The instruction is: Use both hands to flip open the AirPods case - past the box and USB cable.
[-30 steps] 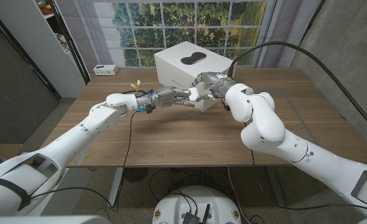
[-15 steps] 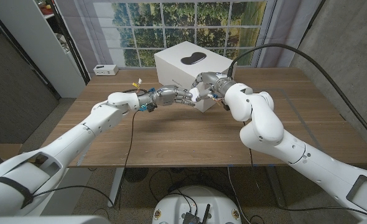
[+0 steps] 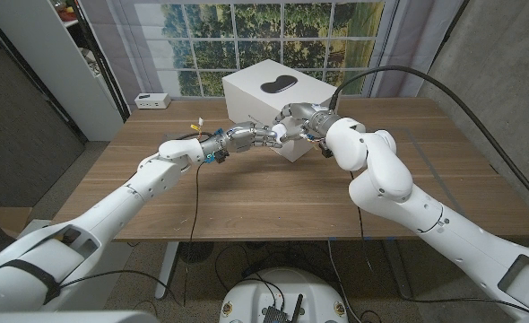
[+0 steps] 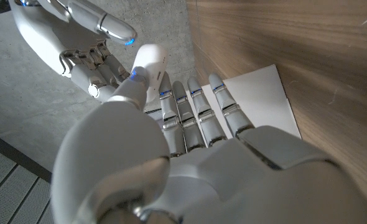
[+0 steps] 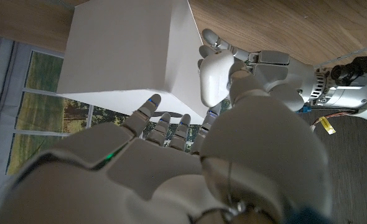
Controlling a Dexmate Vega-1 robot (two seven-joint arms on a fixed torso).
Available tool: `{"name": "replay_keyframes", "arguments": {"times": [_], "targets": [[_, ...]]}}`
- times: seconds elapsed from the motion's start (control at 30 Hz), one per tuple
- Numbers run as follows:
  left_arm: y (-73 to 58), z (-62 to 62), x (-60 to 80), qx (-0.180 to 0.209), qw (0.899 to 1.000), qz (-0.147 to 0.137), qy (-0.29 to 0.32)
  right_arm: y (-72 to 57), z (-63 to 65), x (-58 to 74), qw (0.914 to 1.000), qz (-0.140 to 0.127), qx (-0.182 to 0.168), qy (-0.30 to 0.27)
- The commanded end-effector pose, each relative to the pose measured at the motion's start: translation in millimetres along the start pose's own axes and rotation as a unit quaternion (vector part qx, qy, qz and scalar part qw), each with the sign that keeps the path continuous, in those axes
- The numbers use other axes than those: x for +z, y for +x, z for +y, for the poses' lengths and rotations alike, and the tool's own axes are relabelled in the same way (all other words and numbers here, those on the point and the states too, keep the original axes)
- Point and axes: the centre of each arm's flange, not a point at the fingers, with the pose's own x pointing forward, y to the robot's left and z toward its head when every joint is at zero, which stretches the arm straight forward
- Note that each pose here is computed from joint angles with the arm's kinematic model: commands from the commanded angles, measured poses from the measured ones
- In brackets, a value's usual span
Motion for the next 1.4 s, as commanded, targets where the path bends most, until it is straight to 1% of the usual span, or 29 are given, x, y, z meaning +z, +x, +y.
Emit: {"name": "replay_keyframes", "arguments": {"times": [0.03, 0.1, 0.17, 0.3, 0.43, 0.53, 0.6, 0.7, 0.8, 0.83, 0.9, 0.97, 1.03, 1.13, 1.2, 1.3, 1.4], "targets": [[2.5, 2.6, -4.2, 0.003, 0.999, -0.028, 0.02, -3.5, -9.9, -19.9, 0.9939, -0.016, -0.007, 0.109], [2.3, 1.6, -2.6, 0.003, 0.999, -0.032, 0.032, -5.9, -12.0, -21.0, 0.9929, -0.018, -0.018, 0.116], [1.8, -0.5, -0.8, 0.006, 0.998, -0.043, 0.045, -8.5, -13.0, -22.2, 0.9918, -0.018, -0.038, 0.121], [0.3, -4.3, 1.9, 0.012, 0.996, -0.061, 0.067, -13.0, -14.8, -27.3, 0.9851, -0.023, -0.073, 0.154], [0.4, -6.8, 3.7, 0.004, 0.995, -0.061, 0.084, -15.1, -16.3, -32.1, 0.9758, -0.023, -0.097, 0.194], [1.1, -8.7, 6.3, -0.005, 0.993, -0.063, 0.096, -16.1, -16.3, -33.0, 0.9717, -0.014, -0.111, 0.208], [1.1, -9.7, 8.1, -0.01, 0.993, -0.068, 0.098, -17.0, -15.7, -32.9, 0.9714, -0.008, -0.11, 0.21], [-0.5, -11.5, 10.5, -0.003, 0.992, -0.077, 0.102, -18.0, -14.5, -33.1, 0.9717, -0.002, -0.104, 0.212], [-1.8, -12.1, 14.1, -0.003, 0.99, -0.079, 0.113, -18.7, -13.5, -34.3, 0.9711, 0.003, -0.097, 0.218], [-2.3, -12.3, 15.3, 0.0, 0.99, -0.08, 0.116, -18.8, -13.2, -35.3, 0.9703, 0.003, -0.094, 0.223], [-3.3, -12.2, 17.3, 0.007, 0.989, -0.088, 0.117, -18.4, -13.4, -38.1, 0.9663, -0.001, -0.076, 0.246], [-3.7, -12.1, 17.8, 0.011, 0.989, -0.091, 0.117, -18.2, -13.5, -38.7, 0.9655, -0.001, -0.069, 0.251], [-4.5, -11.2, 18.4, 0.024, 0.988, -0.098, 0.114, -17.5, -13.4, -40.1, 0.9636, -0.004, -0.053, 0.262], [-5.3, -10.3, 18.2, 0.036, 0.988, -0.104, 0.108, -16.6, -12.6, -42.5, 0.9591, -0.007, -0.036, 0.281], [-5.5, -10.0, 18.3, 0.042, 0.988, -0.107, 0.107, -16.3, -11.7, -43.7, 0.957, -0.009, -0.03, 0.288], [-5.0, -9.8, 17.7, 0.047, 0.987, -0.11, 0.105, -15.9, -10.9, -43.8, 0.9564, -0.008, -0.024, 0.291], [-2.6, -10.9, 17.4, 0.044, 0.988, -0.111, 0.103, -15.1, -9.4, -44.7, 0.954, -0.01, -0.017, 0.299]]}}
